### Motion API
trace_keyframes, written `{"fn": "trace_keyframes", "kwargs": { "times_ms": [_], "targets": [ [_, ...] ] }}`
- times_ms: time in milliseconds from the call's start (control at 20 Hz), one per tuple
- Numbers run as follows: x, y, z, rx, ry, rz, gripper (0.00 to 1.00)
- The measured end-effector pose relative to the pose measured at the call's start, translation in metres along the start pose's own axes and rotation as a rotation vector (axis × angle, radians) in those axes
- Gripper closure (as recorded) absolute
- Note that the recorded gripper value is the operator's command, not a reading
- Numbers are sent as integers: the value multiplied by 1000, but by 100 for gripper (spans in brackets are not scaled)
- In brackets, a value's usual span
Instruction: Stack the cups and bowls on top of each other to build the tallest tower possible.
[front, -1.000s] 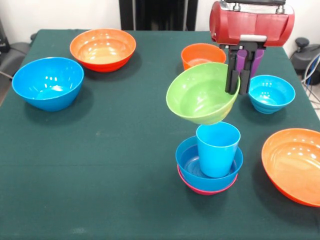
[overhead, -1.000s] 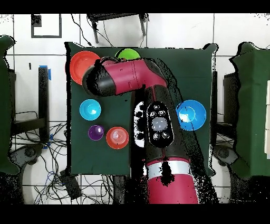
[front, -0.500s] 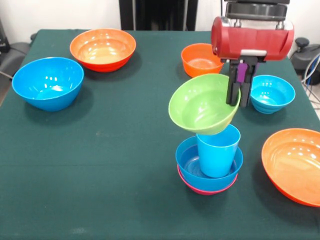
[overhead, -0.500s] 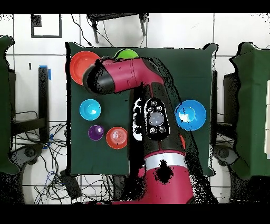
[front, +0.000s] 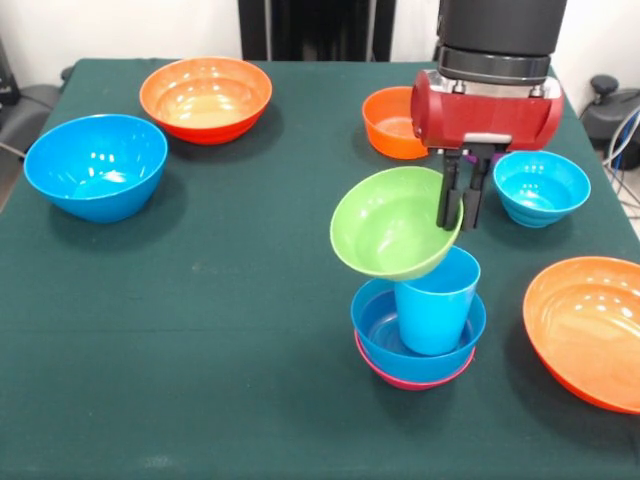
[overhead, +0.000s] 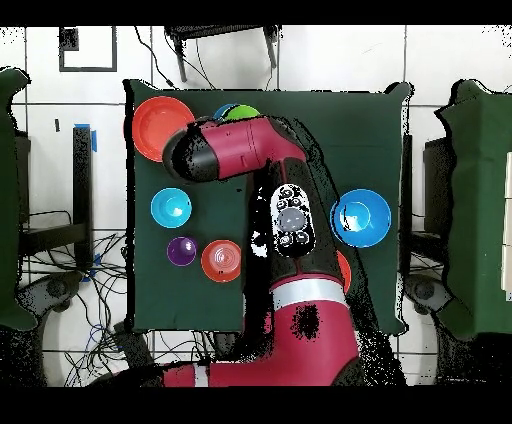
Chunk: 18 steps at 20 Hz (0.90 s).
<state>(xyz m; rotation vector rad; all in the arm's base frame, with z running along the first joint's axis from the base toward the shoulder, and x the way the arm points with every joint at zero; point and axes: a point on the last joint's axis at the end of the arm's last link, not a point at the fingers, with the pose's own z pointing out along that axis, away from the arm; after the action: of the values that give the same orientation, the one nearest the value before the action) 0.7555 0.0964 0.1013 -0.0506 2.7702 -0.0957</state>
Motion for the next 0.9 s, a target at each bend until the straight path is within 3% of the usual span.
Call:
{"fn": "trace_keyframes", "kwargs": {
  "times_ms": [550, 900],
  "targets": [
    [0, -5, -2, 5, 12, 19, 100],
    [-8, -8, -25, 15, 62, 45, 100]
  ]
}}
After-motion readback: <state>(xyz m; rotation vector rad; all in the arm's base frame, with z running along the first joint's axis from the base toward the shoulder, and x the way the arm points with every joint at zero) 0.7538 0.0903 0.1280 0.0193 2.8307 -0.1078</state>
